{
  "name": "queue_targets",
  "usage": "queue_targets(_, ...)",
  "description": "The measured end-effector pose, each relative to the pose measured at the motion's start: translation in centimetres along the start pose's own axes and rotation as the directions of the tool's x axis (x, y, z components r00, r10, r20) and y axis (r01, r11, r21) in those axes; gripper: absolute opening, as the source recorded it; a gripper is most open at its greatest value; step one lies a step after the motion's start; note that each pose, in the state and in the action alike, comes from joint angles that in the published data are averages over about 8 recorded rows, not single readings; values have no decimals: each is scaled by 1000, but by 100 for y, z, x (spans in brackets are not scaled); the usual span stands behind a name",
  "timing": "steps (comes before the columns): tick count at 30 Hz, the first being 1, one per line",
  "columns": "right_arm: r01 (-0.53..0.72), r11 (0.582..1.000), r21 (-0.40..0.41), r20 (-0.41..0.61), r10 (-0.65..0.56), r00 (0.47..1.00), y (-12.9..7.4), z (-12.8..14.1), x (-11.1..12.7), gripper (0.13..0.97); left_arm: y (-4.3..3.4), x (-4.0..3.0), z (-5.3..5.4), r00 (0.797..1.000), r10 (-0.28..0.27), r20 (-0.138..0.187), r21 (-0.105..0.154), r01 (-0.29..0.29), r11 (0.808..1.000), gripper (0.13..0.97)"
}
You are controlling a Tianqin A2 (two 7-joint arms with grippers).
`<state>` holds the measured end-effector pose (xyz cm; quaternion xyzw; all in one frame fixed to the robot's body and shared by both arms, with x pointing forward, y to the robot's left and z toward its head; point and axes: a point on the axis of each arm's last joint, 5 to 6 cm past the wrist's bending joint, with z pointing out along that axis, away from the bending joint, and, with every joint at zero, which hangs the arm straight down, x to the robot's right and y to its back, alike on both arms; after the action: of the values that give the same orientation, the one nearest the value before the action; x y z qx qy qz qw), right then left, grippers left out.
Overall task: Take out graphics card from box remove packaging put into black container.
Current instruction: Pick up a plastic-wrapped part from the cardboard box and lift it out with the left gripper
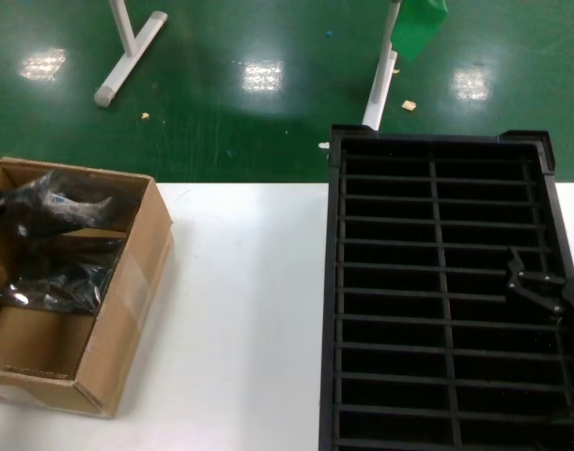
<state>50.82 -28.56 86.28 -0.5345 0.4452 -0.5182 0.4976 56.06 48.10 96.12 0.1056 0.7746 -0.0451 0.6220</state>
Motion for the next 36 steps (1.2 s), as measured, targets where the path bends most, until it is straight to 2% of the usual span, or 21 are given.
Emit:
queue_targets(3,0,1000,0,0,0,1000,0,0,0,966,-13,-115,-22,1000,9,23,26,-9,1000,142)
queue_targets(7,0,1000,0,0,0,1000,0,0,0,966,-70,-291,-32,999,21,47,61,-24,998,142)
queue_targets(13,0,1000,0,0,0,1000,0,0,0,966,-165,-525,-37,997,40,63,97,-46,994,142)
queue_targets(18,0,1000,0,0,0,1000,0,0,0,966,-206,-673,-52,996,52,72,114,-60,992,142)
queue_targets(25,0,1000,0,0,0,1000,0,0,0,966,-273,-891,-94,993,56,103,145,-70,987,142)
queue_targets(31,0,1000,0,0,0,1000,0,0,0,966,-368,-1061,-141,991,56,124,193,-80,978,142)
queue_targets(36,0,1000,0,0,0,1000,0,0,0,966,-471,-1159,-163,989,63,130,247,-94,965,142)
